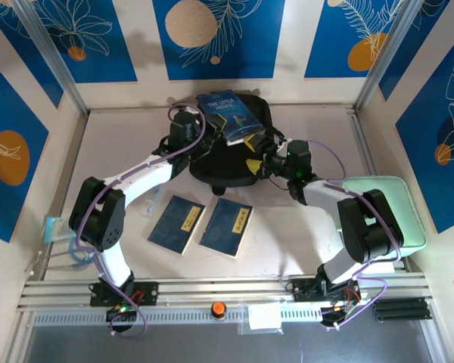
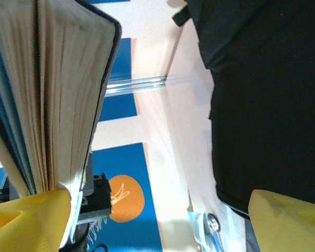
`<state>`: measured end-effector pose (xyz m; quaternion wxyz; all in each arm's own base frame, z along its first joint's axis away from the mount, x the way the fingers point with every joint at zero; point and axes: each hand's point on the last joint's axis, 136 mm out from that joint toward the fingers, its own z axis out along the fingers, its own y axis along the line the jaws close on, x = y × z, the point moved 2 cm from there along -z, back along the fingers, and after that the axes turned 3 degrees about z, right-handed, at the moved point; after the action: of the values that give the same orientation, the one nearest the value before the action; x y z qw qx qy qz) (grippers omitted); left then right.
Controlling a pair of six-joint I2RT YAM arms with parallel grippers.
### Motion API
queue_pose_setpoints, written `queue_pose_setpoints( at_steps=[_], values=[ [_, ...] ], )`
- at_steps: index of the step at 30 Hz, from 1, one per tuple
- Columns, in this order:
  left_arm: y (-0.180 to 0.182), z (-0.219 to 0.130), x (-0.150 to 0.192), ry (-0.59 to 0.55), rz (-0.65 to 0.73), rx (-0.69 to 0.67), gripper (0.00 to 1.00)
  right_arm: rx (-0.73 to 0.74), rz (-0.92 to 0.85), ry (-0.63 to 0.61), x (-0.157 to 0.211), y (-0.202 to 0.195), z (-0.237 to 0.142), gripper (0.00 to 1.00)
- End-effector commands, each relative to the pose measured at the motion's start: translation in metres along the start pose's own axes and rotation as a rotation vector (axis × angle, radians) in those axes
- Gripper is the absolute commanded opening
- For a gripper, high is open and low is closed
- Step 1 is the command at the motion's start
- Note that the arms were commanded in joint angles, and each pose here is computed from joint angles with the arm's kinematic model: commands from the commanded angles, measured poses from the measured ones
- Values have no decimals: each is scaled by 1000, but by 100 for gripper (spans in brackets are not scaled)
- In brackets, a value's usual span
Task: Pack the student bag
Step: Pass the book.
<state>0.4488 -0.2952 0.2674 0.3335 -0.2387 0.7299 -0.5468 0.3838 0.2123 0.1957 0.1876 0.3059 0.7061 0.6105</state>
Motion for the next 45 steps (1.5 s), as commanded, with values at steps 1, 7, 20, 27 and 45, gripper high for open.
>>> queue_pose_setpoints(
  at_steps=[1,7,20,27,45],
  values=[
    [-23,-1,0,-15,-25,111,0,-121,-29,-37,-1,35,3,88],
    [-11,1,-4,-50,-36,86,0,-135,-50,-30,11,39,-7,84],
    [-29,-11,-1,-27,-7,128,0,-136,-62,-30,18,49,-6,88],
    [-34,-12,6,-4,-32,146,0,-175,-76,-69,5,61,8,85],
    [-4,-12,10,10,-49,82,9,-138,-67,-142,-5,49,14,17]
  ],
)
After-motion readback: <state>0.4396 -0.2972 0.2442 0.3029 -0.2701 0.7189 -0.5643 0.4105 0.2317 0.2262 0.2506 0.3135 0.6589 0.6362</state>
